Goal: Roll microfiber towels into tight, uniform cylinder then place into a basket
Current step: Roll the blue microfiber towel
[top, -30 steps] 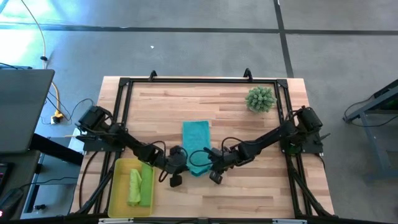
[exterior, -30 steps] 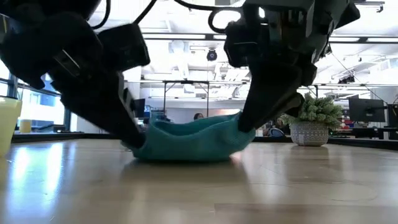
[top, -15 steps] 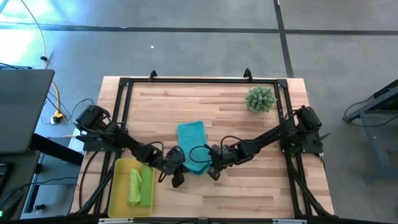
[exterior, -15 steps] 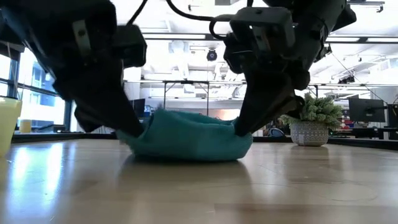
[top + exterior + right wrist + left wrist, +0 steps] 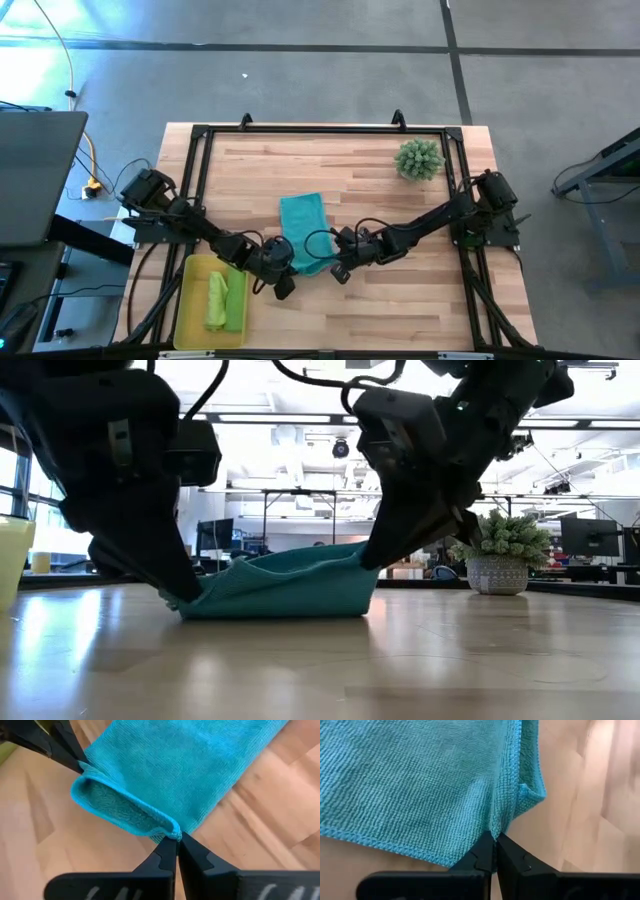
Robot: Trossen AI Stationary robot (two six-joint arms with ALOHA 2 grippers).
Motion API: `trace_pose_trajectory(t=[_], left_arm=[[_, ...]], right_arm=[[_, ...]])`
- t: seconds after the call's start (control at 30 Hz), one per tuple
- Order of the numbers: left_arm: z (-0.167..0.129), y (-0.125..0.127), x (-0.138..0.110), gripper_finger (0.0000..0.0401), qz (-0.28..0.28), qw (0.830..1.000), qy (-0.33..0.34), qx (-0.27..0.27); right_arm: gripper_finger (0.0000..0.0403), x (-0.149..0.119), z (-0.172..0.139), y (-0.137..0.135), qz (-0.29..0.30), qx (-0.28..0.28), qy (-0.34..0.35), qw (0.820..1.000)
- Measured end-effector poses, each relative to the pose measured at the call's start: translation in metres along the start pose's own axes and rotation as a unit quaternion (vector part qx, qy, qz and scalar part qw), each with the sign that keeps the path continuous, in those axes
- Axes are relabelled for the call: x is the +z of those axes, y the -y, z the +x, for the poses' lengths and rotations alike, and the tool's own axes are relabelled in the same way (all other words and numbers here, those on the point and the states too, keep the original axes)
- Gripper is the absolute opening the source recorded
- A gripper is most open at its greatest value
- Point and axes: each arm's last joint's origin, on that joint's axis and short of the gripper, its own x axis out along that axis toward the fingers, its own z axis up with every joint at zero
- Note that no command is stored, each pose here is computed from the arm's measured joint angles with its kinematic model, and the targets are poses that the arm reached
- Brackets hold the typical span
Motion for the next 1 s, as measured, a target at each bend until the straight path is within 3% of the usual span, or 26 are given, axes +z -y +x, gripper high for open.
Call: trace_pose_trajectory(t=[0.13, 0.43, 0.6, 1.0], left_arm=[[0.000, -0.001, 0.001, 0.0003, -0.024, 0.999, 0.016, 0.015], [-0.012, 0.005, 0.009, 0.0003, -0.050, 0.998, 0.037, -0.009], [-0.014, -0.001, 0.006, 0.0003, -0.081, 0.996, 0.025, 0.020], [-0.015, -0.010, 0.000, 0.0003, -0.106, 0.992, 0.000, 0.069]], right_arm=[[0.0000, -0.001, 0.003, 0.001, -0.013, -0.013, 0.008, 1.000], [0.0007, -0.008, 0.018, 0.005, -0.037, -0.026, 0.001, 0.999], [0.0009, -0.006, 0.019, 0.004, -0.072, -0.029, 0.020, 0.997], [0.0107, -0.007, 0.024, 0.002, -0.162, -0.012, 0.021, 0.987]])
